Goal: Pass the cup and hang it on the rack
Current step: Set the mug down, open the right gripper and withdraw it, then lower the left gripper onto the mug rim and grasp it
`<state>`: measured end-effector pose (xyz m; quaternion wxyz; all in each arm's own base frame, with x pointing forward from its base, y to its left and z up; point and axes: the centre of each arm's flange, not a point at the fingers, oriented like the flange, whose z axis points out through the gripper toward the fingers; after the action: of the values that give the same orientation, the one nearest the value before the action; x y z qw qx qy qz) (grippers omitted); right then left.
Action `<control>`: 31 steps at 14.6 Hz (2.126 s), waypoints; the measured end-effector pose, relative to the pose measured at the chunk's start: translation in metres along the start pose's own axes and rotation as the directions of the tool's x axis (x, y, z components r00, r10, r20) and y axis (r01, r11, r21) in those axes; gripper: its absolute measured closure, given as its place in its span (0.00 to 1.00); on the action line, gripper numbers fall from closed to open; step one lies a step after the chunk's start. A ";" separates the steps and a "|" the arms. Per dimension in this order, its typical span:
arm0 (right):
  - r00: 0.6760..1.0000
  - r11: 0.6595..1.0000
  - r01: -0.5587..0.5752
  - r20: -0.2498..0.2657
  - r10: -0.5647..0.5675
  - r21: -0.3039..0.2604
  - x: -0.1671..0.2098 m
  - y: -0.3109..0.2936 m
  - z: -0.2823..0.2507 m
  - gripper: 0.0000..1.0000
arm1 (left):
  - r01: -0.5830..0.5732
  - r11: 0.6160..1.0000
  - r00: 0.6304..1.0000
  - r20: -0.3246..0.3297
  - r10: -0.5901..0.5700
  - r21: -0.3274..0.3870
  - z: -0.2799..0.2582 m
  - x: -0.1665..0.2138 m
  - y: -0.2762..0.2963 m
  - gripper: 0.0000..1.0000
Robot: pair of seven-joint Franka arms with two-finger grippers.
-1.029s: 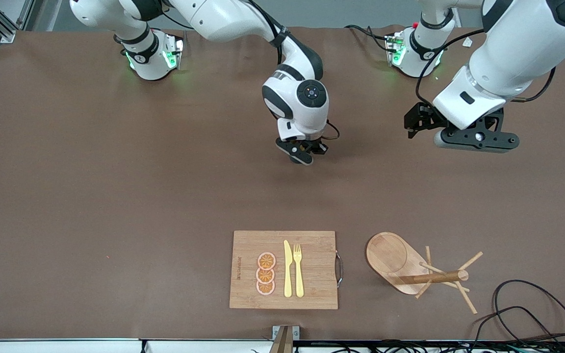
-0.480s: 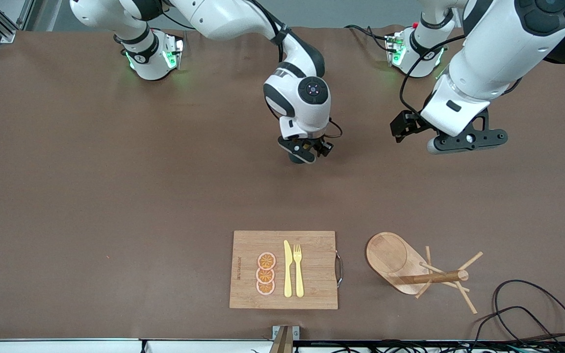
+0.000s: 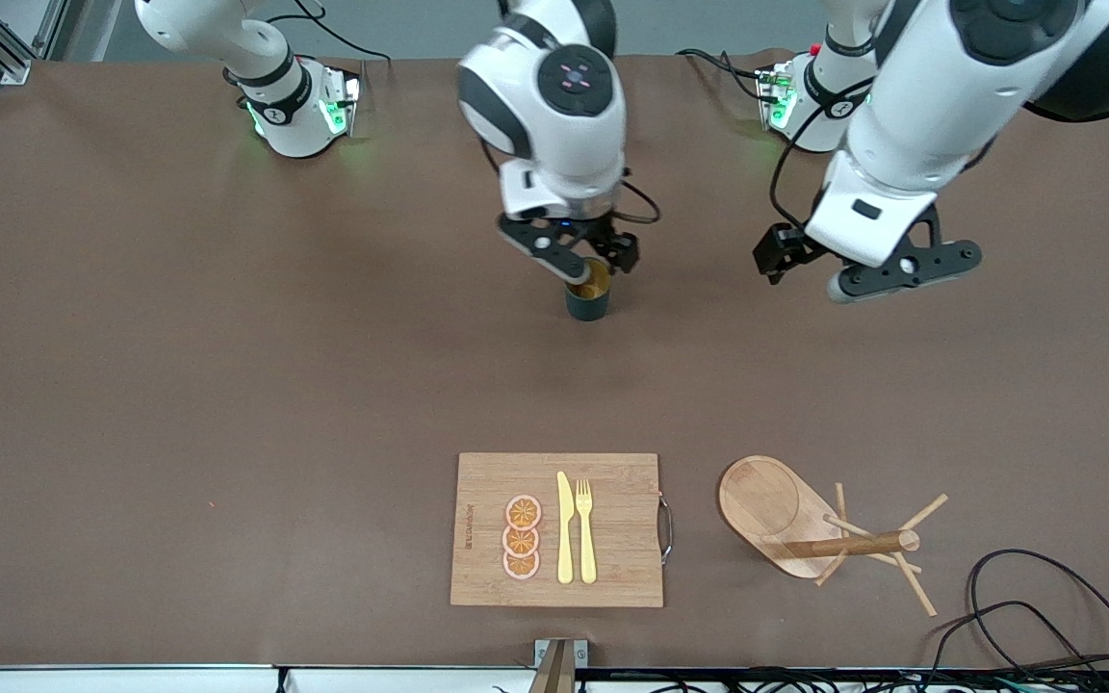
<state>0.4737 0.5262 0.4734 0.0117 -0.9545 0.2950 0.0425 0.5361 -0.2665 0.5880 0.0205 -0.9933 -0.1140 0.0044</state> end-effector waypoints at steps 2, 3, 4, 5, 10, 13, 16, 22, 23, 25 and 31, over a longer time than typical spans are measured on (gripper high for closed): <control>0.993 0.992 0.119 -0.003 -0.119 -0.035 0.052 0.031 -0.032 0.00 | 0.023 0.999 1.000 -0.018 -0.022 0.033 0.012 -0.015 0.019 0.00; 0.984 0.983 0.177 -0.018 -0.178 -0.056 0.077 0.046 -0.044 0.00 | 0.033 0.998 0.999 -0.032 -0.032 0.047 0.020 -0.022 0.029 0.00; 0.969 0.967 0.242 -0.028 -0.245 -0.078 0.100 0.061 -0.054 0.00 | 0.042 0.998 0.998 -0.044 -0.040 0.052 0.028 -0.029 0.038 0.00; 0.949 0.946 0.309 -0.028 -0.313 -0.092 0.123 0.077 -0.064 0.00 | 0.052 0.997 0.997 -0.051 -0.050 0.049 0.035 -0.036 0.047 0.00; 0.829 0.825 0.558 0.014 -0.559 -0.092 0.275 0.213 -0.123 0.00 | 0.049 0.996 0.991 -0.128 -0.039 0.081 0.072 -0.103 0.113 0.00; 0.775 0.772 0.631 0.020 -0.632 -0.079 0.351 0.308 -0.148 0.00 | 0.041 0.996 0.984 -0.177 -0.027 0.077 0.102 -0.167 0.157 0.00; 0.756 0.754 0.654 0.018 -0.654 -0.066 0.393 0.372 -0.157 0.00 | 0.058 0.991 0.960 -0.281 -0.022 0.122 0.140 -0.226 0.190 0.00; 0.775 0.773 0.631 0.007 -0.632 -0.065 0.410 0.403 -0.163 0.00 | 0.204 0.974 0.837 -0.534 -0.122 0.098 0.247 -0.326 0.241 0.00; 0.775 0.773 0.632 0.011 -0.632 -0.064 0.410 0.403 -0.161 0.00 | 0.219 0.972 0.817 -0.561 -0.135 0.084 0.264 -0.338 0.246 0.00; 0.774 0.772 0.633 0.021 -0.633 -0.062 0.409 0.404 -0.156 0.00 | 0.236 0.970 0.779 -0.607 -0.156 0.053 0.292 -0.357 0.252 0.00; 0.771 0.771 0.635 -0.011 -0.636 -0.054 0.389 0.419 -0.146 0.00 | 0.264 0.964 0.719 -0.671 -0.182 0.021 0.347 -0.378 0.254 0.02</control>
<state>0.5676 -0.0454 0.5857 -0.0012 -0.9985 -0.0457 0.0294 0.2212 -0.5851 0.2321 0.1171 -0.9056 -0.2176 -0.3447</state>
